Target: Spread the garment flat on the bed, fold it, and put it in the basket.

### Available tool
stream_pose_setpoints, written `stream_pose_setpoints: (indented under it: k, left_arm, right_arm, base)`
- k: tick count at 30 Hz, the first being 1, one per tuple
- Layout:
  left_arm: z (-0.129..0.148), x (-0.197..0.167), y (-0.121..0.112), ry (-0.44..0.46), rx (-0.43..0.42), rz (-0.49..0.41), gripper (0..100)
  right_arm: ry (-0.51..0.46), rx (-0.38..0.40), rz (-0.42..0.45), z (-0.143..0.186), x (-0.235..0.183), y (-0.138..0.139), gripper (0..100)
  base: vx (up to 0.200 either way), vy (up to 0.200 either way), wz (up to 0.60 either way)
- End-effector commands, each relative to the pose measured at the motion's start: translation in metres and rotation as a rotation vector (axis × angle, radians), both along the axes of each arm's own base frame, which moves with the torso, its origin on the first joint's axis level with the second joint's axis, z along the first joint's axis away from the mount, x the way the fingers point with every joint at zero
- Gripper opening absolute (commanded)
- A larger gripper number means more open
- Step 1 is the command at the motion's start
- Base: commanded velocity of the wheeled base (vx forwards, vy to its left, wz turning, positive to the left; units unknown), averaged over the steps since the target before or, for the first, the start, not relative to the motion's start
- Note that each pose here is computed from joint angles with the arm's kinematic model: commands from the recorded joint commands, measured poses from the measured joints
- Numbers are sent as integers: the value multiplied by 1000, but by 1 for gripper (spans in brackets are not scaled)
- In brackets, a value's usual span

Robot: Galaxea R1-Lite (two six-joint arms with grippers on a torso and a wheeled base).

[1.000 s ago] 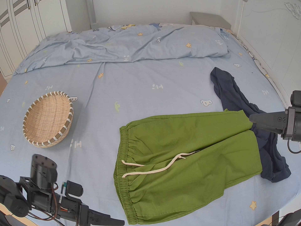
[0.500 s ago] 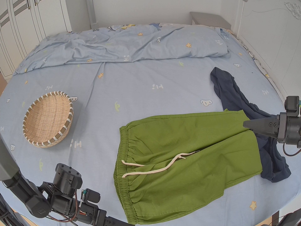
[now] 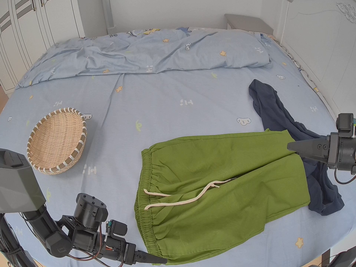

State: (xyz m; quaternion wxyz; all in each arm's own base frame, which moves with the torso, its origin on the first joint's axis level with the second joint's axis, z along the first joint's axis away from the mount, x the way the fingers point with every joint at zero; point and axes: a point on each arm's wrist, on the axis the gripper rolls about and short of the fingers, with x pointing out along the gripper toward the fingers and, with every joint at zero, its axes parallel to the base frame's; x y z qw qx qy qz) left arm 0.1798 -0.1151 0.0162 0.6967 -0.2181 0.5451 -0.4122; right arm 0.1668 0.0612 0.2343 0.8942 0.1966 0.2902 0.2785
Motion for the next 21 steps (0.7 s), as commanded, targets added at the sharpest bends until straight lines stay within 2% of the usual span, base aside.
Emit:
stream_pose_setpoints:
  k: [1, 8, 15, 21]
  left_arm:
    - [-10, 4, -2, -2, 34, 23, 100]
    - [-15, 10, -4, -46, 19, 41, 100]
    - [-6, 11, -6, -95, -99, 115, 100]
    - [-4, 5, -2, -121, -139, 138, 100]
  right_arm:
    - [3, -1, -1, 0, 1, 0, 100]
    - [4, -2, 1, -1, 1, 1, 100]
    - [5, 0, -1, -1, 1, 0, 100]
    - [7, 2, -4, -1, 2, 0, 100]
  base:
    - [0, 0, 0]
    - [0, 0, 0]
    - [0, 0, 0]
    - [0, 0, 0]
